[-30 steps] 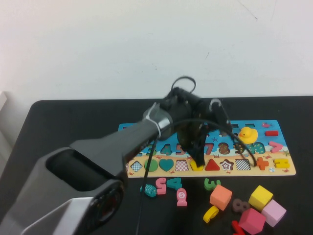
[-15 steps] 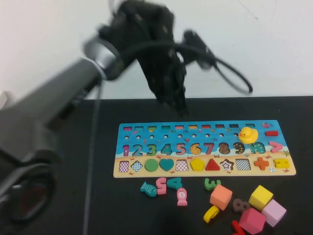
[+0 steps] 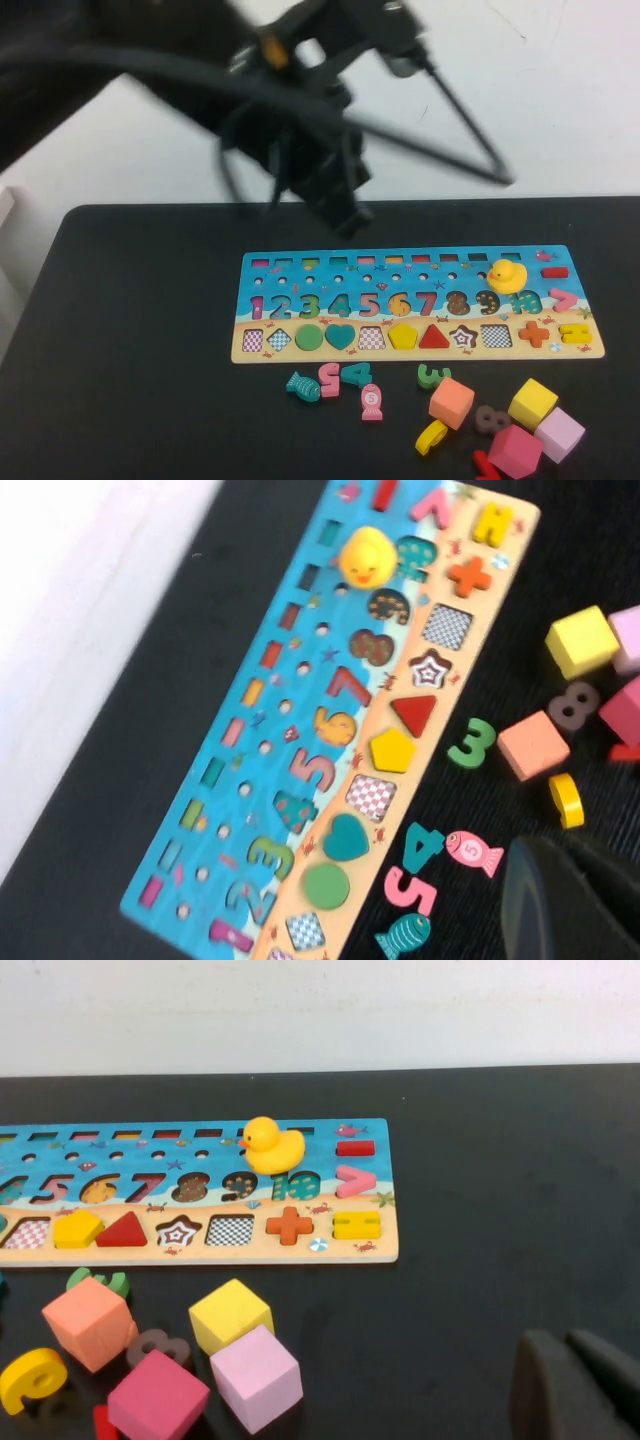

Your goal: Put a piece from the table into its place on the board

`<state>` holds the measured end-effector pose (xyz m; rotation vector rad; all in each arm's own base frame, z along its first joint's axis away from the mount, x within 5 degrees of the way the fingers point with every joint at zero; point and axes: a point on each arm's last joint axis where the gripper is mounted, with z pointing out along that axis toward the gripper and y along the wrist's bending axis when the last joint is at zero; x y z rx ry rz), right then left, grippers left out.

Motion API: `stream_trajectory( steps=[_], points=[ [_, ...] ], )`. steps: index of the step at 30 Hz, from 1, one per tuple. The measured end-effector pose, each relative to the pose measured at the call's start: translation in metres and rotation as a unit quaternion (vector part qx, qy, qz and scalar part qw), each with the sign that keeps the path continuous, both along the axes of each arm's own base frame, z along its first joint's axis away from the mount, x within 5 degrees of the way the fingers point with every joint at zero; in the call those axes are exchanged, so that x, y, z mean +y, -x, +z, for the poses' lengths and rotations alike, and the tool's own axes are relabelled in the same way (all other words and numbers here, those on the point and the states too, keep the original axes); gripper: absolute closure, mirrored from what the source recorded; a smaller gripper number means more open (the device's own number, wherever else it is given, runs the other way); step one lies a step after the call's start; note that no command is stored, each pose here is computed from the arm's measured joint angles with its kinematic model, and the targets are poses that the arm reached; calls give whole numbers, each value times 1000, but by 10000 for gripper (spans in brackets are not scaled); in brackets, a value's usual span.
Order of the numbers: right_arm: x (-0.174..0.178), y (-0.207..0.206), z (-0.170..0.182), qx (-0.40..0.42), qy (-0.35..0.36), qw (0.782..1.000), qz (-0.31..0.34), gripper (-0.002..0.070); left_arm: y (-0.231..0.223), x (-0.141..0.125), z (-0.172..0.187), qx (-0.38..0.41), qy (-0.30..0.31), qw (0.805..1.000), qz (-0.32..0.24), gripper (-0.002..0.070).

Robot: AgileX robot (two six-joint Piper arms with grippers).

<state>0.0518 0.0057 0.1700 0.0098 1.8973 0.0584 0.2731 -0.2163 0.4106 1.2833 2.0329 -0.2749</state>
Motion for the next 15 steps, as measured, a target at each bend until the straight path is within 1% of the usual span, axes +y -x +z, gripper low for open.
stream_trajectory(
  steps=[3, 5, 7, 12, 15],
  points=[
    [0, 0, 0, 0, 0, 1000, 0, 657, 30, 27, 6, -20, 35, 998, 48, 676],
    [0, 0, 0, 0, 0, 1000, 0, 657, 49, 45, 8, -28, 47, 995, 79, 676],
    [0, 0, 0, 0, 0, 1000, 0, 657, 67, 64, 10, -42, 53, 992, 106, 676],
    [0, 0, 0, 0, 0, 1000, 0, 657, 92, 98, 4, -74, 61, 978, 183, 676],
    [0, 0, 0, 0, 0, 1000, 0, 657, 104, 114, -7, -77, 57, 969, 228, 676]
  ],
)
